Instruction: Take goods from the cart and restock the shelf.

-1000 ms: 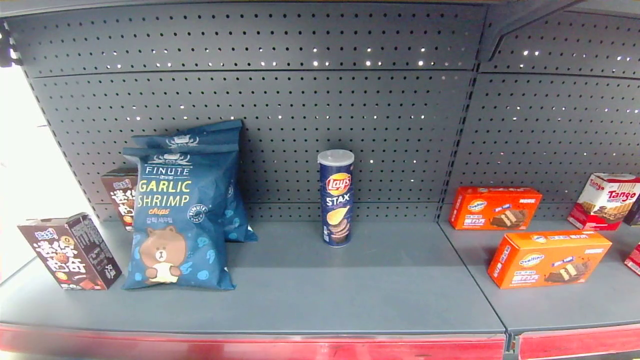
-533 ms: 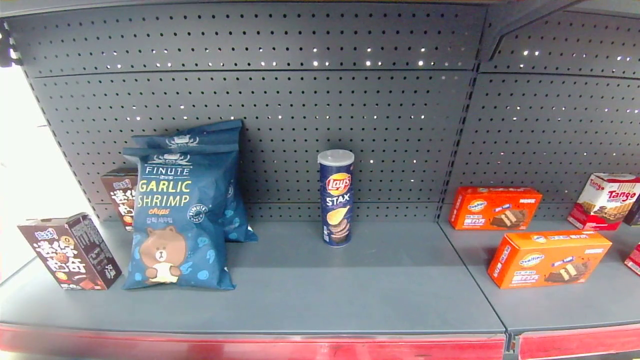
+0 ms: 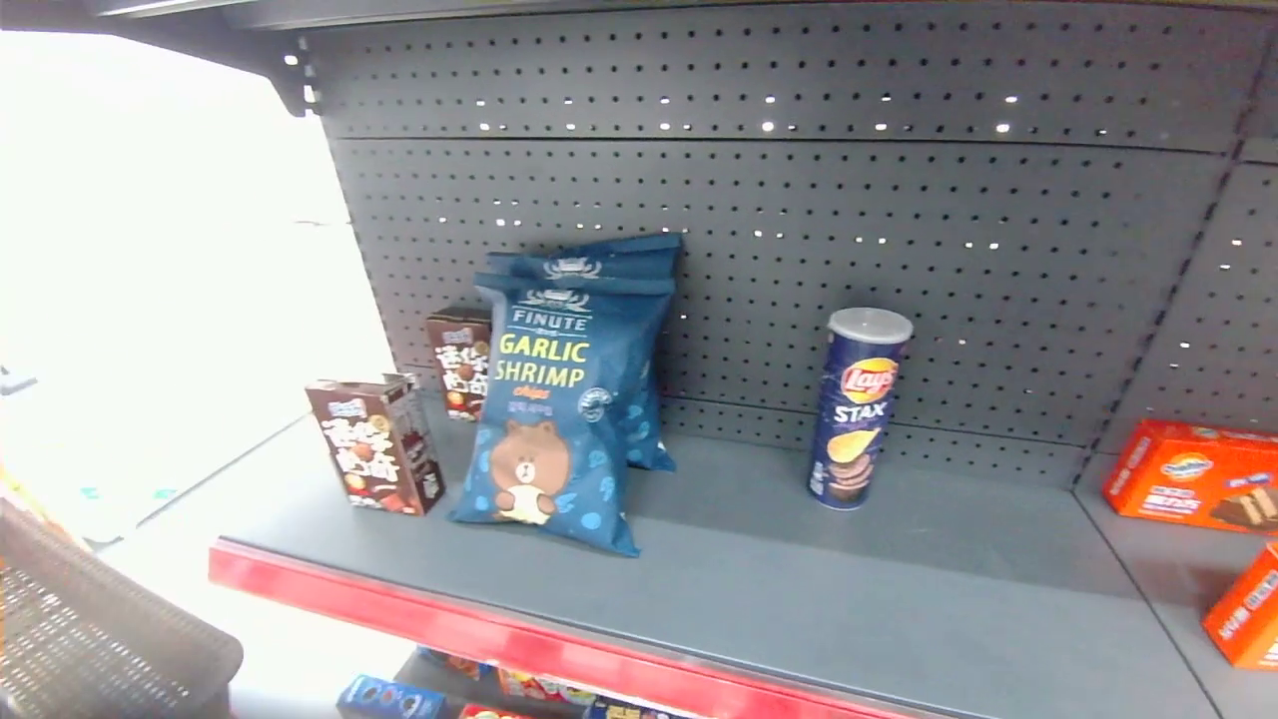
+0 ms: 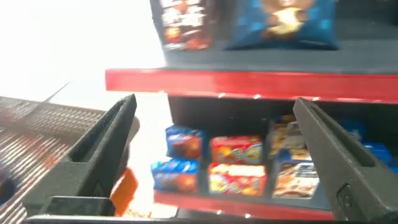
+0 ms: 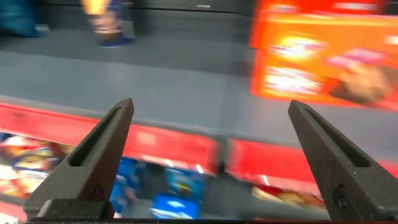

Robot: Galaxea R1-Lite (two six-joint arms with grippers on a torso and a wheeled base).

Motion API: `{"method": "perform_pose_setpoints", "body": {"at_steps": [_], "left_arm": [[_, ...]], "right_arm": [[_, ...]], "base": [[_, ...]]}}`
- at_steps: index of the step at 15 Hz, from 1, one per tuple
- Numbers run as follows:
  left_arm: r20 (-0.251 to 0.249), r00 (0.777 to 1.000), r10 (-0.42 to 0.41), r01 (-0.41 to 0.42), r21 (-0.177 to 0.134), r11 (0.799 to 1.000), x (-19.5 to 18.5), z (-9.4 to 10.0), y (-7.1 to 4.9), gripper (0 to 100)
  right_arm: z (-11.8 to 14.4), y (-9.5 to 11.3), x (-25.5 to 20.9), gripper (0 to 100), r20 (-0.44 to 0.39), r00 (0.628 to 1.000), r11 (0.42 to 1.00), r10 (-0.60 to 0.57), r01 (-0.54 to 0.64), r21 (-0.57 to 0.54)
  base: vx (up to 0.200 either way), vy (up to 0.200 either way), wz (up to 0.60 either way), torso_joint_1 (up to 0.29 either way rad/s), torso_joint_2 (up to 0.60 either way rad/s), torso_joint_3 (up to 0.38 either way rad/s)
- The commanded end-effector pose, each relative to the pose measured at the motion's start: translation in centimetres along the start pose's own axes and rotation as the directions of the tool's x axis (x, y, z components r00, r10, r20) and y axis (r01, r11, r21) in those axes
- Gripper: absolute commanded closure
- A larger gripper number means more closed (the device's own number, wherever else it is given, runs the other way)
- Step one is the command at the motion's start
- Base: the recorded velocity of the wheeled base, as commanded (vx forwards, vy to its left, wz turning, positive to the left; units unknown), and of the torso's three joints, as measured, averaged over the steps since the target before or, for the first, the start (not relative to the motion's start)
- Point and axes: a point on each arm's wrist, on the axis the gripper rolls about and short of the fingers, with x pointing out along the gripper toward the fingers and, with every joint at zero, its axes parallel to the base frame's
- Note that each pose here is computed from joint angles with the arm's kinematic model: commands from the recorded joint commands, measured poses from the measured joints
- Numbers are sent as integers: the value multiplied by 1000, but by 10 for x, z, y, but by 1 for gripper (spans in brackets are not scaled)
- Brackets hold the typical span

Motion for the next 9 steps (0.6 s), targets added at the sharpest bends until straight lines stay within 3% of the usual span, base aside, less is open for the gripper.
{"method": "perform_pose_setpoints", "body": {"at_steps": [1, 9], "left_arm": [[-1, 1000, 3, -3, -10, 1000, 0, 0, 0, 0], [-2, 1000, 17, -17, -8, 1000, 0, 0, 0, 0]], "right_arm": [[0, 0, 0, 0, 1, 1000, 1000, 0, 0, 0], [0, 0, 0, 0, 1, 1000, 1000, 0, 0, 0]], "base": [[0, 0, 600, -2, 2, 2], [0, 0, 600, 4, 2, 2]]}}
